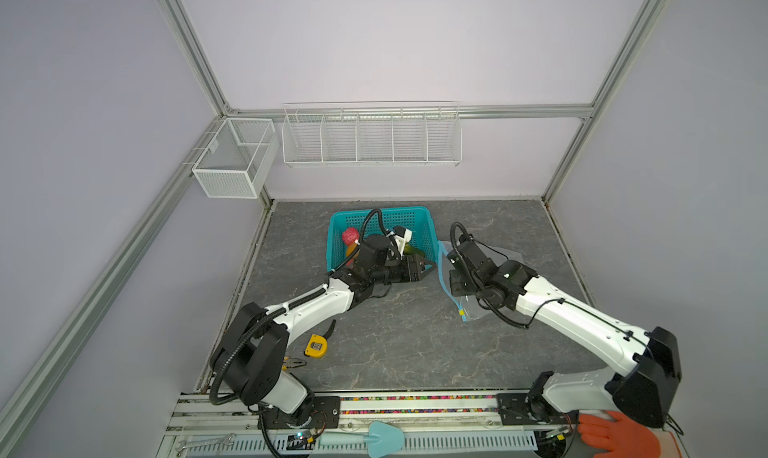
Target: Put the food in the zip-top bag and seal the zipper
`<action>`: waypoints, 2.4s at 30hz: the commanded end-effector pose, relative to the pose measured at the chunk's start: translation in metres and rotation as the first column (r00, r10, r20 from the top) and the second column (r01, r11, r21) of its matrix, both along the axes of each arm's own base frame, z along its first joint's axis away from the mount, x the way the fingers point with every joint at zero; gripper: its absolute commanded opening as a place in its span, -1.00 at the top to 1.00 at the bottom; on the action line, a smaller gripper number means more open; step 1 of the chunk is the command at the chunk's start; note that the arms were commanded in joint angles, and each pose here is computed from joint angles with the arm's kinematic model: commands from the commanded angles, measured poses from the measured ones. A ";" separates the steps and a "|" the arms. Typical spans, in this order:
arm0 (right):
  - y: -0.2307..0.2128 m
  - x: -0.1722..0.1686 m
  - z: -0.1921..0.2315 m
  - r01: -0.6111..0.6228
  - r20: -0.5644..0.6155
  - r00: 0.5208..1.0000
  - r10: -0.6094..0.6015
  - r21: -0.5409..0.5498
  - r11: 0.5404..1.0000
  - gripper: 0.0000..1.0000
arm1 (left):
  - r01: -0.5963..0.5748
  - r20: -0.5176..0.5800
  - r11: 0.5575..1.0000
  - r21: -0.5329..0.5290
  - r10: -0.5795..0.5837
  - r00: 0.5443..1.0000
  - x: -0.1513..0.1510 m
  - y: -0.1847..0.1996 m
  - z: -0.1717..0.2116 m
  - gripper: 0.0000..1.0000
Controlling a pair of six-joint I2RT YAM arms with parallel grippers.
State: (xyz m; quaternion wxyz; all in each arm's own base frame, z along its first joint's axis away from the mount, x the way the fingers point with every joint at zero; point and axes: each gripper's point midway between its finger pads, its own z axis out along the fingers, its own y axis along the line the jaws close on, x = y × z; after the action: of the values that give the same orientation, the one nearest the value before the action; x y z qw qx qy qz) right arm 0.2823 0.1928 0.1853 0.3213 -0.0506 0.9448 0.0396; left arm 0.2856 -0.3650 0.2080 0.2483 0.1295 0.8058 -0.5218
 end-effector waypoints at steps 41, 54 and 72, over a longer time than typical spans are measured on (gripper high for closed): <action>-0.039 0.011 0.010 0.085 0.014 0.996 -0.084 -0.168 0.982 0.09 | 0.025 -0.036 1.000 0.014 -0.025 0.999 0.009 -0.030 -0.007 1.00; -0.034 0.019 0.049 0.079 0.125 0.991 -0.039 -0.336 0.938 -0.02 | -0.009 -0.053 1.000 -0.003 0.009 0.999 0.006 -0.025 0.001 1.00; -0.002 0.033 0.061 0.037 0.146 0.989 0.027 -0.417 0.908 0.16 | 0.004 -0.052 1.000 -0.022 -0.005 0.999 0.004 -0.027 0.002 1.00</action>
State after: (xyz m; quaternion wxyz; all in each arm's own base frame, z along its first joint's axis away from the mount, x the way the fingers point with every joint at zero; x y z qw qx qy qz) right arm 0.3120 0.1907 0.2422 0.3698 -0.1110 0.9099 -0.1515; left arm 0.2921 -0.3904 0.1997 0.2193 0.1122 0.8158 -0.5233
